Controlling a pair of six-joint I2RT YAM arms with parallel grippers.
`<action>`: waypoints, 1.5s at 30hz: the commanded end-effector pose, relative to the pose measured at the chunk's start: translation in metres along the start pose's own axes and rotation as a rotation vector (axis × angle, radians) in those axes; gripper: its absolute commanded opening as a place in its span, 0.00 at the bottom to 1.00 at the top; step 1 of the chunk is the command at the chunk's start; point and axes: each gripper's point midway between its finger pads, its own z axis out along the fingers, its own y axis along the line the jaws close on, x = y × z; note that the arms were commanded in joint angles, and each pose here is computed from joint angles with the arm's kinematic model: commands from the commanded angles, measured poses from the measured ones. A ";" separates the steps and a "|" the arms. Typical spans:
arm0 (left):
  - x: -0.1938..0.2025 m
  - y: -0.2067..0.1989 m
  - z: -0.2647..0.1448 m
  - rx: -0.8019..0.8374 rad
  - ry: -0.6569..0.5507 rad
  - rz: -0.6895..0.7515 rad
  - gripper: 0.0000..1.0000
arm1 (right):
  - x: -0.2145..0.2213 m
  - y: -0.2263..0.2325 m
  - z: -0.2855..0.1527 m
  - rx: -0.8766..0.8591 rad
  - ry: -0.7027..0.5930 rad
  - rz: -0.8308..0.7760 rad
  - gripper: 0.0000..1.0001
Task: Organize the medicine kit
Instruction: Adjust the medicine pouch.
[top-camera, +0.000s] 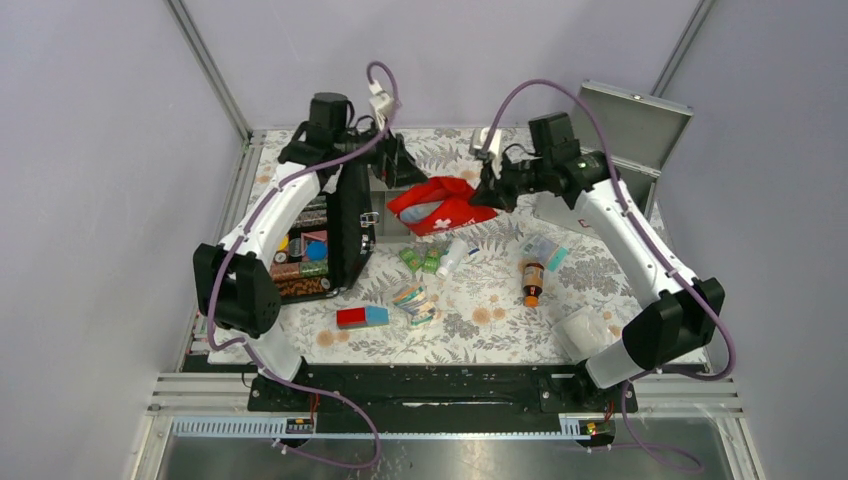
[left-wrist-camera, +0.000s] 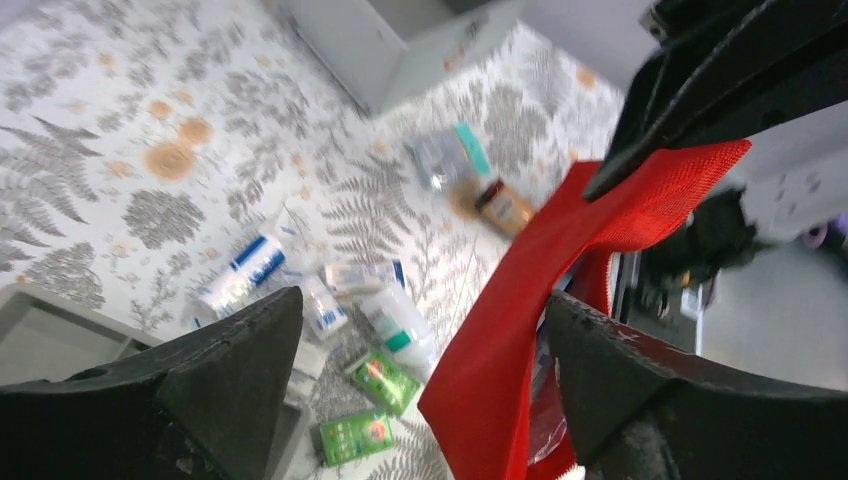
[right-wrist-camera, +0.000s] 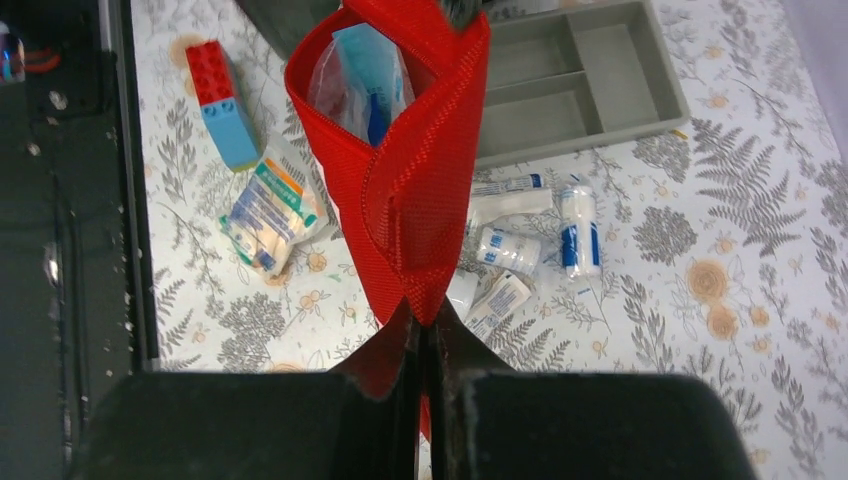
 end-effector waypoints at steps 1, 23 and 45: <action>-0.093 -0.011 -0.031 0.022 -0.277 -0.018 0.92 | -0.054 -0.005 -0.048 0.035 -0.155 0.093 0.00; -0.166 -0.037 -0.095 0.128 -0.515 -0.018 0.99 | -0.131 -0.063 -0.105 0.046 -0.495 0.479 0.00; -0.113 -0.035 -0.054 0.224 -0.373 -0.064 0.95 | -0.139 -0.057 -0.097 -0.179 -0.514 0.565 0.00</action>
